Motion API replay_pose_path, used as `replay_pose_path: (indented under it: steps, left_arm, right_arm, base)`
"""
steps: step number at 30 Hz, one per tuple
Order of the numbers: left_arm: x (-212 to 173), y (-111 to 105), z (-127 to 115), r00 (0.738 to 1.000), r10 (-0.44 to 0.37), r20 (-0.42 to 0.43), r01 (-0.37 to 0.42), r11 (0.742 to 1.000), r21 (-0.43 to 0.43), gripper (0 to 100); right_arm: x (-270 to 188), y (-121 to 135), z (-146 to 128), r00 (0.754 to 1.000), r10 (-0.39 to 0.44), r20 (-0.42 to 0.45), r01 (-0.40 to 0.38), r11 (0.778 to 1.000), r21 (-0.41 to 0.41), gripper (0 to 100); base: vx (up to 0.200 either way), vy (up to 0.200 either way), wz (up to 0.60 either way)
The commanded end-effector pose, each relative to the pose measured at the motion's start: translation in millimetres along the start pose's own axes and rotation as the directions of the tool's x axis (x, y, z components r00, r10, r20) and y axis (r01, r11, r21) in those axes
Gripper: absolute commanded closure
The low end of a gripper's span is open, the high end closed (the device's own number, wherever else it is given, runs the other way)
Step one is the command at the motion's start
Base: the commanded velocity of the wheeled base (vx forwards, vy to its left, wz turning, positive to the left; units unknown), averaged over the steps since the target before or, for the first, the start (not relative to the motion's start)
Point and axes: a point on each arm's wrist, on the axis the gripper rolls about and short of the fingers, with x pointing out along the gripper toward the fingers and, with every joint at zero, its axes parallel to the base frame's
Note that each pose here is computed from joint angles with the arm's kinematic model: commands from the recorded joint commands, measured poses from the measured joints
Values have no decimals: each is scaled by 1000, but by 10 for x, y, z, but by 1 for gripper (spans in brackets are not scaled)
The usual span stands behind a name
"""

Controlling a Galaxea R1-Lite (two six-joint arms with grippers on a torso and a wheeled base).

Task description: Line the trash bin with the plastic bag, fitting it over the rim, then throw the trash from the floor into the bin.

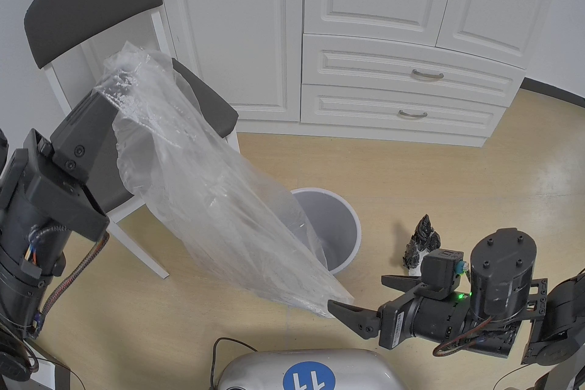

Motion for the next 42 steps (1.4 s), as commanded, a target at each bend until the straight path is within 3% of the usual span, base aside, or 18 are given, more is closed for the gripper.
replay_pose_path:
  steps: [1,12,15,18,25,39,42]
  left_arm:
    - [-1,-29,11,1000,-14,5,15,1000,-12,100]
    - [31,-49,49,999,-22,25,22,1000,-21,100]
    - [46,-79,79,999,-35,39,37,999,-29,100]
    - [57,-79,102,998,-35,59,37,999,-31,100]
    - [88,-81,175,995,-31,93,35,999,-37,100]
    - [90,-64,355,986,-20,166,31,998,-59,100]
    - [93,-64,384,984,-20,178,31,998,-60,100]
  right_arm:
    - [139,15,-23,1000,-4,5,4,999,43,0]
    - [240,-2,-19,1000,-13,20,11,998,66,0]
    - [323,-1,-15,998,-47,30,44,996,74,0]
    - [404,17,32,994,-62,91,51,991,121,0]
    - [473,46,77,972,-4,236,-43,980,192,0]
    - [463,-12,-11,983,50,178,-83,979,185,0]
    - [454,-9,-4,982,60,180,-100,970,221,0]
  base:
    - [0,0,0]
    - [0,0,0]
    - [0,0,0]
    - [0,0,0]
    - [0,0,0]
    - [0,0,0]
    - [0,0,0]
